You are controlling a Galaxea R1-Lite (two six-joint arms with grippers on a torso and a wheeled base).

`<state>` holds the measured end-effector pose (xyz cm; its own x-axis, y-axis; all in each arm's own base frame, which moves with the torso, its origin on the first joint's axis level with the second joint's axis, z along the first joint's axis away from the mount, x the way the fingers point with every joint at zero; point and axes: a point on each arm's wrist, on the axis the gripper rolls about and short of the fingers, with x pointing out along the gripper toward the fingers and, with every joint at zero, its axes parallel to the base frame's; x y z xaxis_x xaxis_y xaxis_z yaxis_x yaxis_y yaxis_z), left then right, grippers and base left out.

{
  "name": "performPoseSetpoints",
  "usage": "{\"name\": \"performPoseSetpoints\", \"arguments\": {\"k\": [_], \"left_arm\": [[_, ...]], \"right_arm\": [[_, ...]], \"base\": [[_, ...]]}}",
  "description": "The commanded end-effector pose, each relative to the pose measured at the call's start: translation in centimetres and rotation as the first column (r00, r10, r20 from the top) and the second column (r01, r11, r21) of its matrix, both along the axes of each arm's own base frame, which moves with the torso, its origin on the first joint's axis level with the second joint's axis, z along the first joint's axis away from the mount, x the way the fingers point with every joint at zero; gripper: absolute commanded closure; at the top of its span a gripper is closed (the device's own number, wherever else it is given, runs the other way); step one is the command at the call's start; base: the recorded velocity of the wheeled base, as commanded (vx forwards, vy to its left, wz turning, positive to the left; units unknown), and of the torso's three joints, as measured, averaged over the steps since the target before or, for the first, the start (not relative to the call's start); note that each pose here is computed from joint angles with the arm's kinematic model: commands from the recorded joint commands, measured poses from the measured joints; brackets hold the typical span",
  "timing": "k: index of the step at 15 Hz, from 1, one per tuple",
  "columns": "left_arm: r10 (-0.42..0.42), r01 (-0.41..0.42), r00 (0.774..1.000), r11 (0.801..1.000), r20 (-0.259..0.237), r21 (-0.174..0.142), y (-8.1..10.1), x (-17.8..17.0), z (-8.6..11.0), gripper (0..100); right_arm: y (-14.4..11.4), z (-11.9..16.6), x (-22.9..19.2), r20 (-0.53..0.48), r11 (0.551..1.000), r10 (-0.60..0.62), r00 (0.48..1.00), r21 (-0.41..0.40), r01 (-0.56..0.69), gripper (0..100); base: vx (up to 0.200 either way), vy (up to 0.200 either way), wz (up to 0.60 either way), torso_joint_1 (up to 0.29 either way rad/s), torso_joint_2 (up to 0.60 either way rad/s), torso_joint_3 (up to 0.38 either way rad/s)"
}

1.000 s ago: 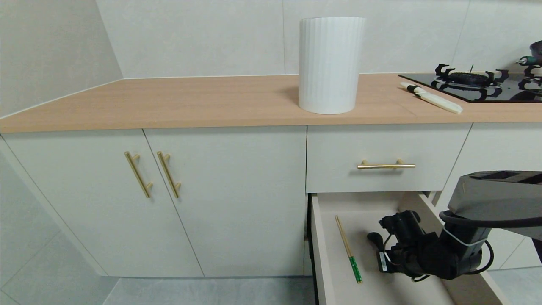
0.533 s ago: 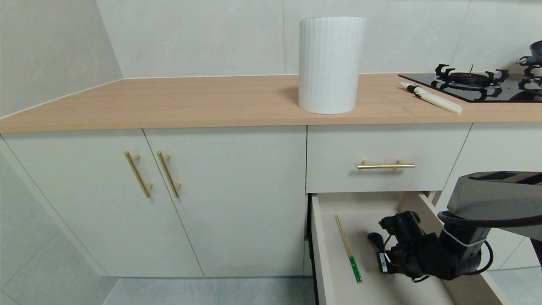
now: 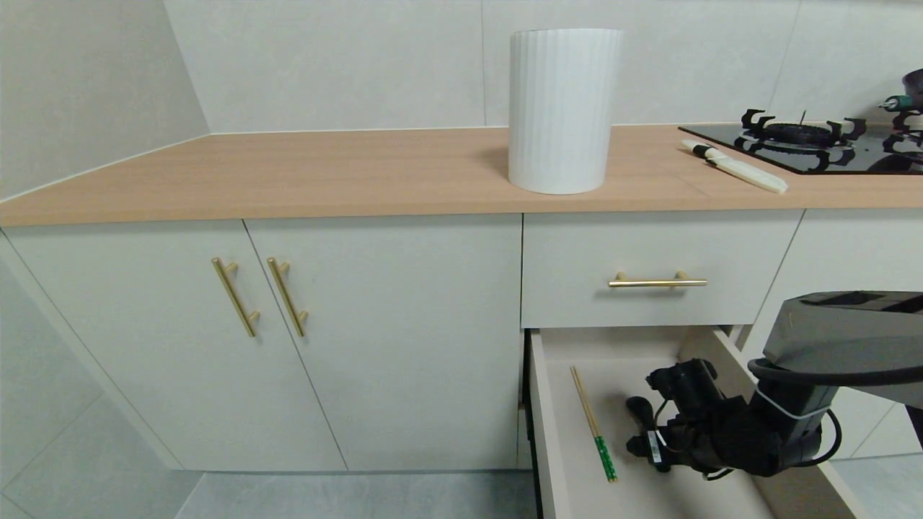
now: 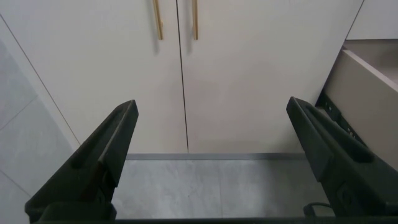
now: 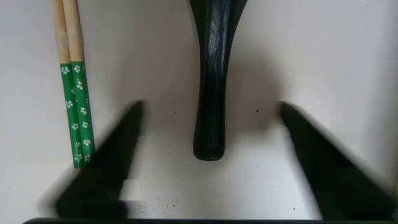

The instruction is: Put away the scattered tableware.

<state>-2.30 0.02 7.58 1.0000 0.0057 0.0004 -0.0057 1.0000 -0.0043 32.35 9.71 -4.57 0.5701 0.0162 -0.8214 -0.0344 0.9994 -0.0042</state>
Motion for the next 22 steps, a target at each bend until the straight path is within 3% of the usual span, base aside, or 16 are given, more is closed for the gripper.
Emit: {"name": "performPoseSetpoints", "arguments": {"k": [1,5,10,17,22], "left_arm": [[0.0,0.0,1.0,1.0,0.0,0.0,0.0,0.0,0.0,0],[0.0,0.0,1.0,1.0,0.0,0.0,0.0,0.0,0.0,0],[0.0,0.0,1.0,1.0,0.0,0.0,0.0,0.0,0.0,0],[0.0,0.0,1.0,1.0,0.0,0.0,0.0,0.0,0.0,0],[0.0,0.0,1.0,1.0,0.0,0.0,0.0,0.0,0.0,0]], "right_arm": [[0.0,2.0,-0.4,0.045,1.0,0.0,0.999,0.011,-0.001,0],[1.7,11.7,-5.0,0.185,0.992,0.098,0.978,0.056,-0.11,0],[0.2,20.1,-9.8,0.2,0.983,0.139,0.97,0.091,-0.16,0],[0.4,21.2,-11.4,0.168,0.973,0.191,0.967,0.101,-0.209,0],[0.3,21.0,-12.2,0.124,0.967,0.235,0.964,0.068,-0.245,0]], "base": [[0.0,0.0,0.0,0.0,0.0,0.0],[0.0,0.0,0.0,0.0,0.0,0.0],[0.0,0.0,0.0,0.0,0.0,0.0],[0.0,0.0,0.0,0.0,0.0,0.0],[-0.2,0.0,0.0,0.006,0.0,0.0]]}}
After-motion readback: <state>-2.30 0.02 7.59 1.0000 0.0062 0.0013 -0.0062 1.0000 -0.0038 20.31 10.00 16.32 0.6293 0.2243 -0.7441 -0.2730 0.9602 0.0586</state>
